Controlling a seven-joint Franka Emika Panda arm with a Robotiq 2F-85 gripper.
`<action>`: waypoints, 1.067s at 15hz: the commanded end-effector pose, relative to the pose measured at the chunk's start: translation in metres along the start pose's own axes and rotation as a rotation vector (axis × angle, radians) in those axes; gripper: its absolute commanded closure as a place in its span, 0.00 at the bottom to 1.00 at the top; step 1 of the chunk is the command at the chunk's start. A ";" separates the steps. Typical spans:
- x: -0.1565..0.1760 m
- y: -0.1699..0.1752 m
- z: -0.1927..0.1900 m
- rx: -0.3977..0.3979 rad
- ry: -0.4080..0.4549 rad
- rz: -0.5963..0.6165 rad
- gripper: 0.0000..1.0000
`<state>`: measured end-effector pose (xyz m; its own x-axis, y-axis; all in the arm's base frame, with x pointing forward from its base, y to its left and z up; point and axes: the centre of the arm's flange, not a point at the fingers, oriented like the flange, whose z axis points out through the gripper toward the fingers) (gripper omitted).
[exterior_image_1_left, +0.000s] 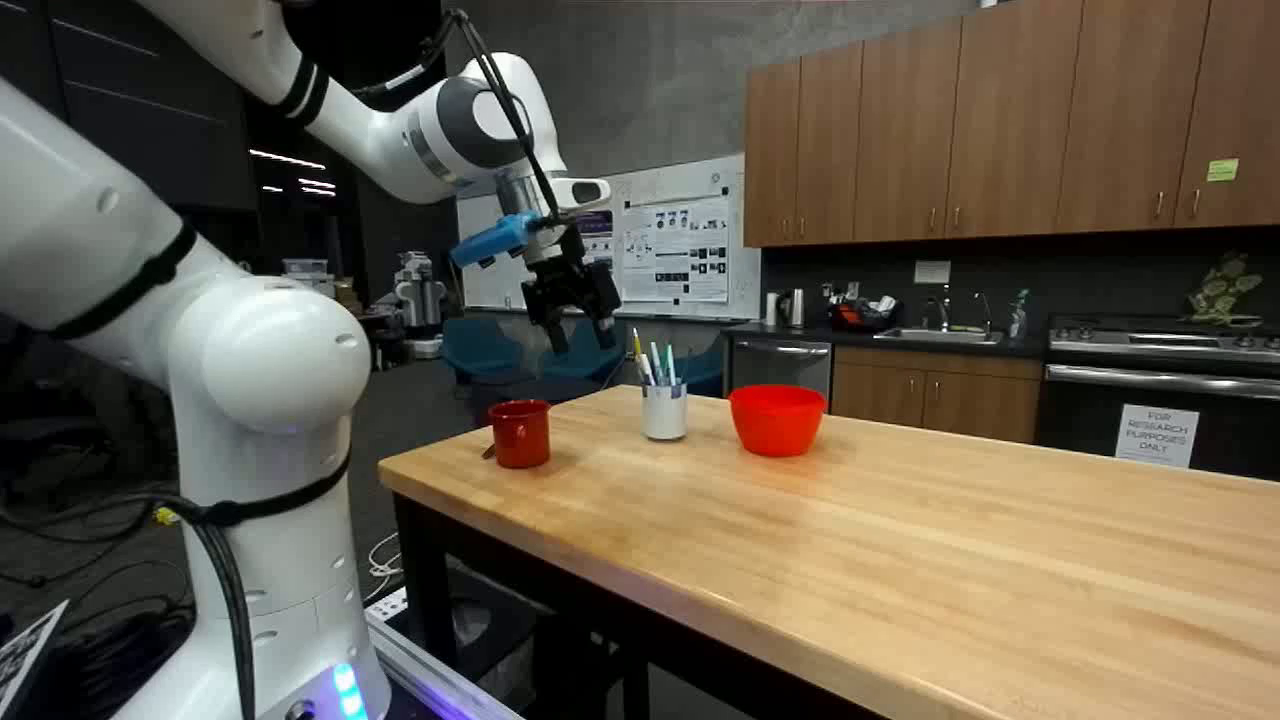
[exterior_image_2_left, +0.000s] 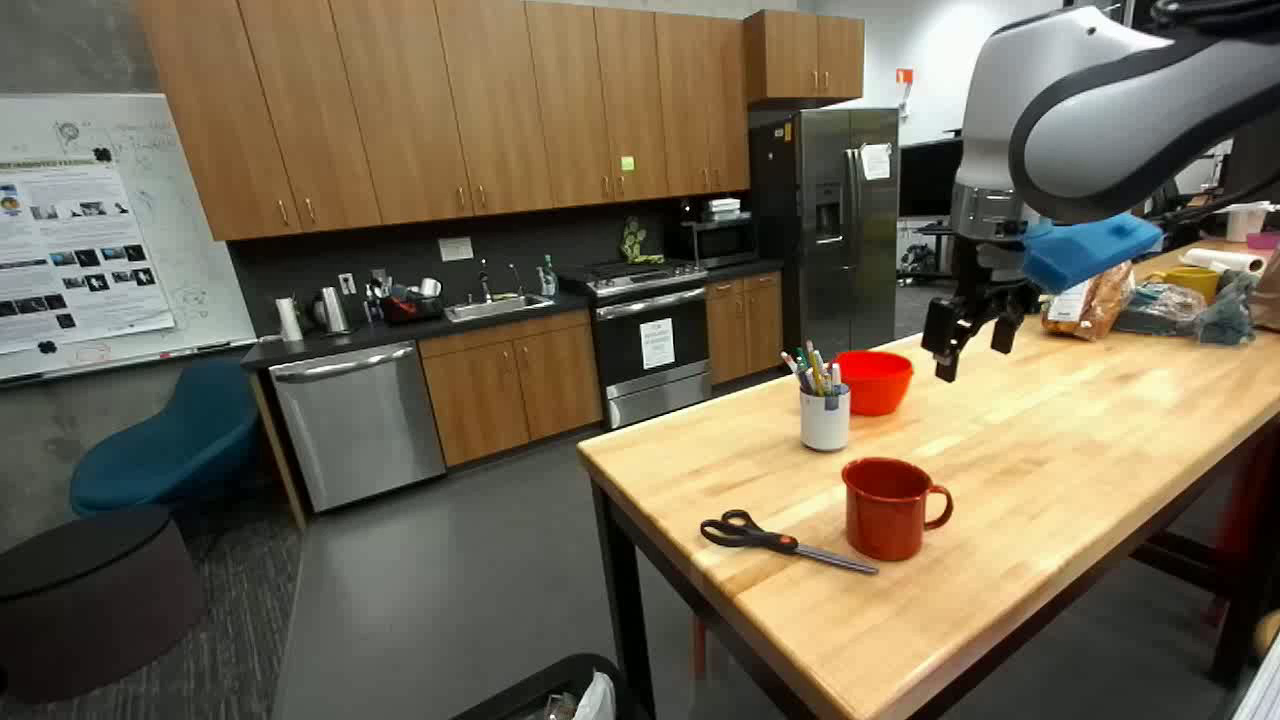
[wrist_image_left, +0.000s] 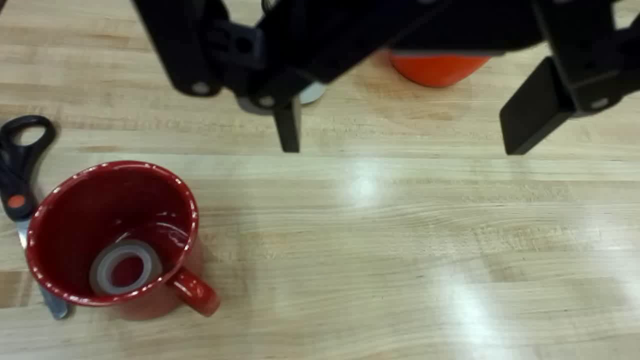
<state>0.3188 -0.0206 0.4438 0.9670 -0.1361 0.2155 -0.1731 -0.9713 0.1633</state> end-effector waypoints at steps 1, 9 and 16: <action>0.000 0.000 0.000 0.000 0.000 0.000 0.00; 0.015 -0.015 0.003 -0.028 0.044 -0.049 0.00; 0.051 -0.048 0.016 -0.064 0.085 -0.167 0.00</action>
<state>0.3500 0.0073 0.4368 0.9647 -0.0094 0.2633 -0.0704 -0.9722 0.2233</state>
